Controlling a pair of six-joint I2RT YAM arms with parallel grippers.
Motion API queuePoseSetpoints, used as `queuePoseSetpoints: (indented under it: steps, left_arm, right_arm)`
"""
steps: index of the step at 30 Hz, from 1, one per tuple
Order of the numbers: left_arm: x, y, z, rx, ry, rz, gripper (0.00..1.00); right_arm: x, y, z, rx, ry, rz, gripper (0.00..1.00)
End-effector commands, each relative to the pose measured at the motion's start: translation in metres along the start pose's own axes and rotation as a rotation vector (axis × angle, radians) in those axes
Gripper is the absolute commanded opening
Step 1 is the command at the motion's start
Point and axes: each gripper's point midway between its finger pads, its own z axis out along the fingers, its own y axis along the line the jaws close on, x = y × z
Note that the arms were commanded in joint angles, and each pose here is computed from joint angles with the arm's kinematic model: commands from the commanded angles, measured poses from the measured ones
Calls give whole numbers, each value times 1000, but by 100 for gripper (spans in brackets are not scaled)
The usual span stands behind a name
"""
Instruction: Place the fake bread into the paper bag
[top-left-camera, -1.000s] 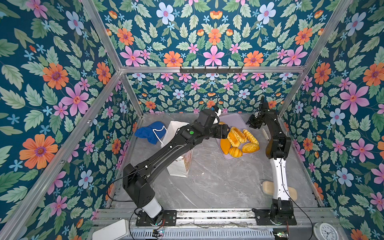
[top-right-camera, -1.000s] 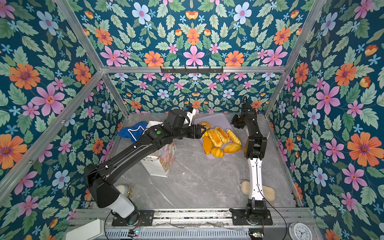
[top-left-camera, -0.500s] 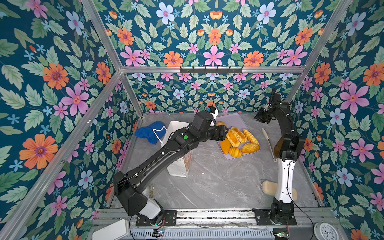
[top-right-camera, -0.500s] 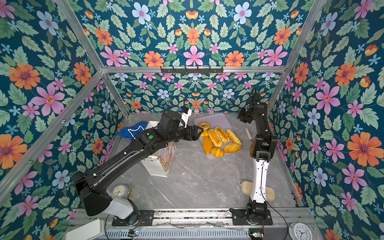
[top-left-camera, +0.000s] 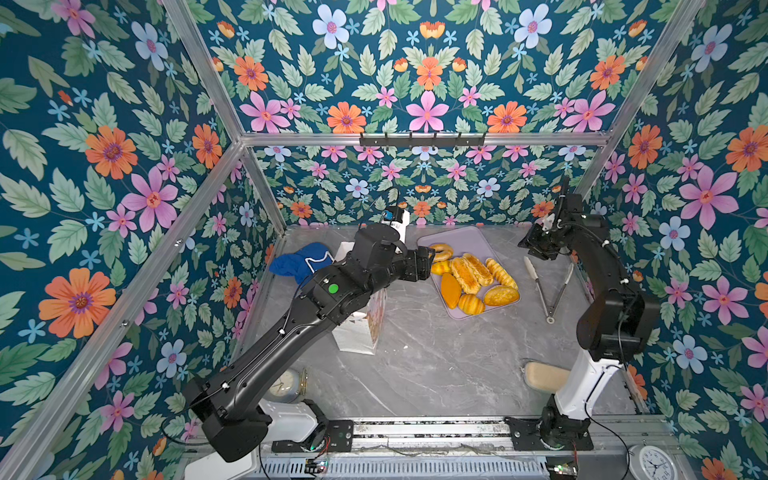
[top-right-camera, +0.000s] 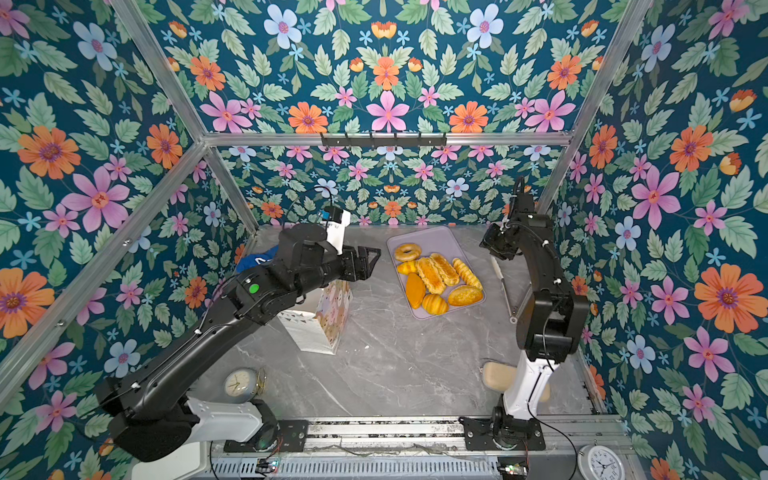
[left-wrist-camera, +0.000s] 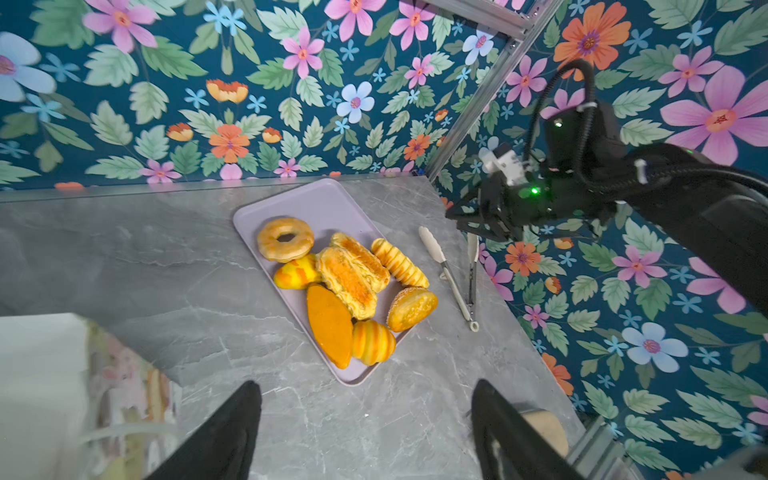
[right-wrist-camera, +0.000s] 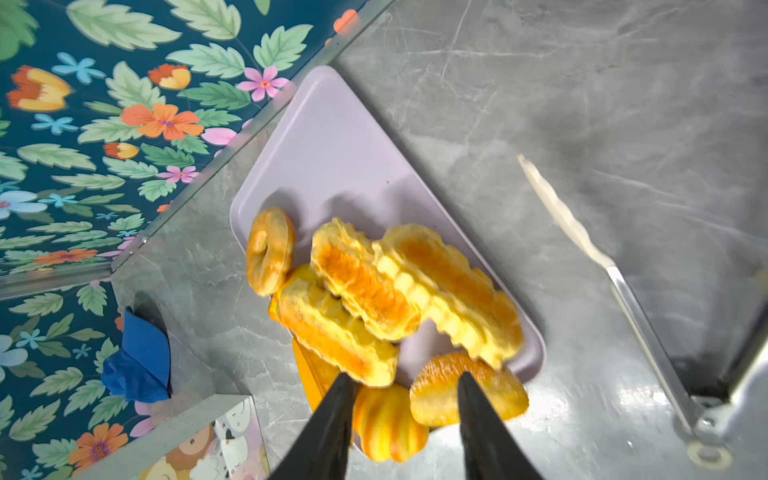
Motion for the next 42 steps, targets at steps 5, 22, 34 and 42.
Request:
queuePoseSetpoints:
  steps: [5,22,34,42]
  left_arm:
    - [-9,39,-46,-189,-46,76,87]
    - [18,75,-97,-261,-72,3,92]
    - [39,67,-72,-185,-46,-42,92]
    - [40,56,-48,-151,-26,-1,93]
  right_arm:
    - [43,-24,-53,49,-136,-54,73]
    - [107,-93,-63,165,-126,25,99]
    - [97,-157,-13,310,-39,114,87]
    - [90,-183,15,415,-4,100,91]
